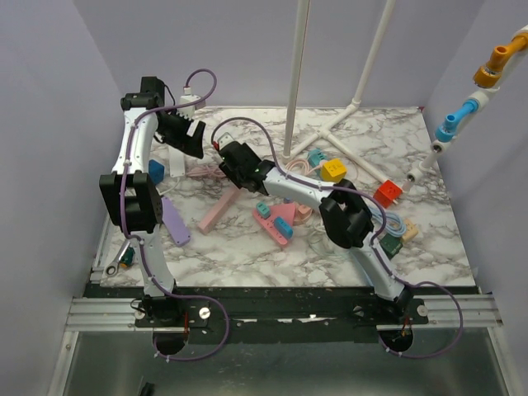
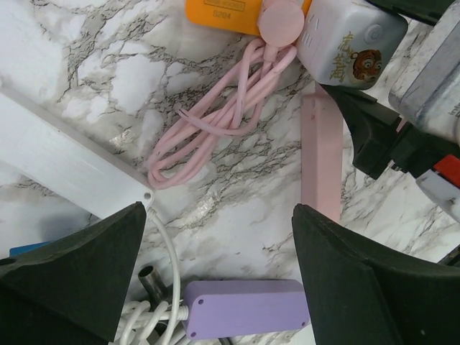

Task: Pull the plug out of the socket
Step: Remove the plug from the socket.

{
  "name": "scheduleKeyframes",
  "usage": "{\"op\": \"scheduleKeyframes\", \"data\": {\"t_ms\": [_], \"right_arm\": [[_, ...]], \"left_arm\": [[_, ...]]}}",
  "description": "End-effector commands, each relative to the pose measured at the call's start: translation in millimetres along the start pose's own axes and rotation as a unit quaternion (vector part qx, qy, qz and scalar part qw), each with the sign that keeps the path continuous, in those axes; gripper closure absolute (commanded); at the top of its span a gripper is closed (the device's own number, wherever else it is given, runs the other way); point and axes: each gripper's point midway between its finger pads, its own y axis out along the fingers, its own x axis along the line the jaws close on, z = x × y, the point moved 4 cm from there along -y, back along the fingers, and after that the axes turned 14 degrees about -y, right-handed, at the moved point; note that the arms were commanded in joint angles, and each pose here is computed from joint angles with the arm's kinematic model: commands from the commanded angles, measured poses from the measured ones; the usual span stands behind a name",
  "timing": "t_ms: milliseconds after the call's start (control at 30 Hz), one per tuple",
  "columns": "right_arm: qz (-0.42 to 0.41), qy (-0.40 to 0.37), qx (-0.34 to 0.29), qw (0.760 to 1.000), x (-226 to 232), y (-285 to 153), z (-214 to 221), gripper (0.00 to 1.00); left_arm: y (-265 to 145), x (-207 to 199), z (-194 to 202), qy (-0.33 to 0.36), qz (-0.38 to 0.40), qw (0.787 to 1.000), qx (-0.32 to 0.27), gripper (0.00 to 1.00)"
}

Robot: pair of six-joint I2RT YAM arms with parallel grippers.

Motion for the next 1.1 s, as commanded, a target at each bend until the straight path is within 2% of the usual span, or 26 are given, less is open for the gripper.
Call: {"op": "scheduleKeyframes", "data": {"t_ms": [0, 67, 233, 467, 600, 900, 1067], "right_arm": [[-0.005, 0.022, -0.033, 0.999, -5.9, -15.7, -14.2, 0.6], [-0.013, 0.032, -0.064, 0.997, -11.3, -28.7, -21.7, 0.62], [-0.016, 0.048, -0.136, 0.989, -23.3, -59.7, -26.6, 0.74], [-0.022, 0.098, -0.201, 0.975, -32.1, -84.2, -40.0, 0.85], [-0.019, 0.118, -0.231, 0.966, -37.1, -94.5, -45.3, 0.91], [-0.016, 0.136, -0.265, 0.955, -43.6, -112.0, -55.2, 0.95], [-0.016, 0.153, -0.288, 0.945, -54.3, -129.3, -66.4, 0.96]], "left_arm": [[-13.6, -6.8, -4.2, -0.001, 0.0, 1.0, -0.02, 0.15], [-12.1, -9.8, -5.0, -0.005, 0.012, 1.0, -0.026, 0.14], [-3.2, -15.3, -1.7, -0.029, 0.04, 0.998, -0.029, 0.02], [21.5, -26.2, 8.5, -0.098, 0.11, 0.988, -0.041, 0.02], [24.0, -39.0, 7.1, -0.1, 0.161, 0.98, -0.063, 0.02], [49.8, -29.4, 6.8, -0.172, 0.182, 0.967, -0.044, 0.02], [57.4, -22.5, 9.0, -0.189, 0.161, 0.967, -0.055, 0.01]]}}
